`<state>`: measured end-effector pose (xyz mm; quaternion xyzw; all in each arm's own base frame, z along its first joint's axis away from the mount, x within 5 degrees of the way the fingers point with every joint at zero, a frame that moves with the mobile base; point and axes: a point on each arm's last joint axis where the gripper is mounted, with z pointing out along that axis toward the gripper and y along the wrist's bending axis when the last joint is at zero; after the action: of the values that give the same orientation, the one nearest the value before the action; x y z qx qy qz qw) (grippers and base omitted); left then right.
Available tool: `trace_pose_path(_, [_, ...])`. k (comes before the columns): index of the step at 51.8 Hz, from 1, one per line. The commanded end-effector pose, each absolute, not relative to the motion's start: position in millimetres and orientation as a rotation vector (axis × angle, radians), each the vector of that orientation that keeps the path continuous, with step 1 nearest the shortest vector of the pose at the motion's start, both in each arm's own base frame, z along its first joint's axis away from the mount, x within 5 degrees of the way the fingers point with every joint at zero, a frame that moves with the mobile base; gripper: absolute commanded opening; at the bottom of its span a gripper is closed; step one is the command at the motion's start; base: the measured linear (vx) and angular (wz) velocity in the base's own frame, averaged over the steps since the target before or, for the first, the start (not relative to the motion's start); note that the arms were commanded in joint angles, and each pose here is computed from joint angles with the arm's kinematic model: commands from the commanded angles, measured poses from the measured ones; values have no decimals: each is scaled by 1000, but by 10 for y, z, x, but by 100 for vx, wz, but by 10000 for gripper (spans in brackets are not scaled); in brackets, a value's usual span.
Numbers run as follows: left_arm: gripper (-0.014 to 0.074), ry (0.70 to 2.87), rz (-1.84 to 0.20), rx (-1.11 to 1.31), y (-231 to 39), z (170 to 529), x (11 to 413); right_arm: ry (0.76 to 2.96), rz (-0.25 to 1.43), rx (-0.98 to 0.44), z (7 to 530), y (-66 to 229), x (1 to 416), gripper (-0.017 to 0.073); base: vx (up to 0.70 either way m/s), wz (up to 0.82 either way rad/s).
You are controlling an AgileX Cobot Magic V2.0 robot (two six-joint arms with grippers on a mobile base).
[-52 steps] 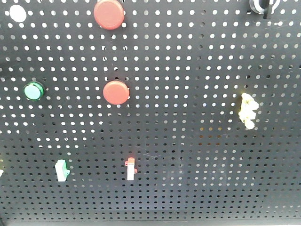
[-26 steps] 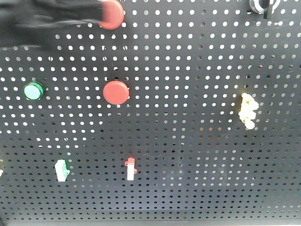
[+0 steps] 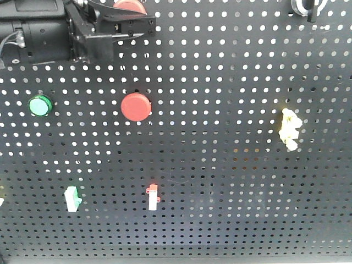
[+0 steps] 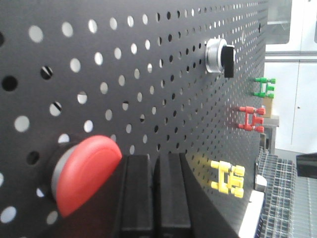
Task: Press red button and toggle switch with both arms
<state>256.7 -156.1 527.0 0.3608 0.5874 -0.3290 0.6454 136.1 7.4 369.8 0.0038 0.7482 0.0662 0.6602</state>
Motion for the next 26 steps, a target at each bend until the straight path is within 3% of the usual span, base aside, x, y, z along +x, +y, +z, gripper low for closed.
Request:
trace_pose_path(1, [1, 1261, -678, 639, -1418, 5505, 2576, 1584, 120, 37, 3881, 34, 1361, -3, 0, 0])
trace_pose_path(16, [1, 1282, -636, 605, -1387, 5500, 2607, 1584, 119, 36, 3880, 35, 1361, -3, 0, 0])
trace_pose_path(26, [1, 1279, -709, 769, -1419, 5529, 2339, 1591, 123, 34, 3874, 38, 1360, -3, 0, 0])
